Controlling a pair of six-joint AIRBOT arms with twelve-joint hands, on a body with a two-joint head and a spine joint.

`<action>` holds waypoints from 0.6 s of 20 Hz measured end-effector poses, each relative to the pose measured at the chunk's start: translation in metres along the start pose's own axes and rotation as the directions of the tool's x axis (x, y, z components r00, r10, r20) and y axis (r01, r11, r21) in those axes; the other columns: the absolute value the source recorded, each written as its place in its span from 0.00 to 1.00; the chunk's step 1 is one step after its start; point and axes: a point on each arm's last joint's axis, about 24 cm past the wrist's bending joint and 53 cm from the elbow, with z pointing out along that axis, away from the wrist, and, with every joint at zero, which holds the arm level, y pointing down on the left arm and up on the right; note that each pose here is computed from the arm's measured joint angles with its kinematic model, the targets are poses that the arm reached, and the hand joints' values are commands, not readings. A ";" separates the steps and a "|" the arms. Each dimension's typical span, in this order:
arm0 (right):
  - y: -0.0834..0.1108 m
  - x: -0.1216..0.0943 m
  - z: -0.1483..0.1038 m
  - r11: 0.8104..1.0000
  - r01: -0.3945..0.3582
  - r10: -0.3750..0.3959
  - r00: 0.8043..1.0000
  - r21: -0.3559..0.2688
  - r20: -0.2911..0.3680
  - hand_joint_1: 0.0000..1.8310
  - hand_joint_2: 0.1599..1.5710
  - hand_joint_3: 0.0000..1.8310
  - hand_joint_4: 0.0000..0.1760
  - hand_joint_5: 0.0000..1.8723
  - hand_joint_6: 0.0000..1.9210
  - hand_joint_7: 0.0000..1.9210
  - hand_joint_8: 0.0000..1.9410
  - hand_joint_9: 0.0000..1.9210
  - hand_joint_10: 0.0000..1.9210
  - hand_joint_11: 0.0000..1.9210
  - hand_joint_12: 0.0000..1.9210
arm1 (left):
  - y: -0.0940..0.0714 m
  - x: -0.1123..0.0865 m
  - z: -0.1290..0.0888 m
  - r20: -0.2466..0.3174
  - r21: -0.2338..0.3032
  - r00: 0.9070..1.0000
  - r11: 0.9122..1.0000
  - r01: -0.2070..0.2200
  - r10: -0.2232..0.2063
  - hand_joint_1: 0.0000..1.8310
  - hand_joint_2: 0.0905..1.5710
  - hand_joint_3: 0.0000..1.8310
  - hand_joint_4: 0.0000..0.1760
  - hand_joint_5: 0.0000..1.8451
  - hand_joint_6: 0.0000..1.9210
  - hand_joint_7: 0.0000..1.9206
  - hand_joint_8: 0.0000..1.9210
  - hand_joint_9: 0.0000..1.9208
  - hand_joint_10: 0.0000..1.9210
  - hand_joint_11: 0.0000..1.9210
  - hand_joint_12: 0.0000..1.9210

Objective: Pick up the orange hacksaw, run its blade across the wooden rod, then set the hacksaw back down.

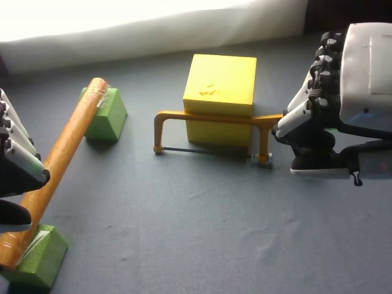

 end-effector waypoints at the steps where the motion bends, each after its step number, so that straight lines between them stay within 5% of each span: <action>1: 0.000 0.000 0.000 1.000 0.004 -0.004 1.000 0.002 -0.002 0.14 0.67 0.02 0.00 0.01 0.00 0.00 0.00 0.00 0.00 0.00 0.11 | 0.000 0.000 0.000 -0.003 -0.001 1.000 1.000 -0.005 0.005 0.01 0.80 0.01 0.00 0.01 0.00 0.00 0.00 0.01 0.00 0.00 0.06; 9: -0.007 -0.002 0.000 0.998 -0.045 0.045 0.999 0.034 0.011 0.14 0.67 0.00 0.00 0.04 0.00 0.02 0.00 0.02 0.00 0.00 0.14 | 0.000 -0.002 -0.001 0.000 0.003 1.000 1.000 -0.016 0.016 0.03 0.78 0.00 0.00 0.01 0.00 0.01 0.00 0.02 0.00 0.00 0.05; 12: -0.030 -0.018 -0.006 0.969 -0.211 0.201 0.976 0.128 0.083 0.15 0.67 0.00 0.00 0.04 0.00 0.02 0.00 0.03 0.00 0.00 0.15 | 0.002 -0.003 -0.003 -0.001 -0.002 1.000 1.000 -0.020 0.020 0.04 0.77 0.00 0.00 0.01 0.00 0.01 0.00 0.03 0.00 0.00 0.07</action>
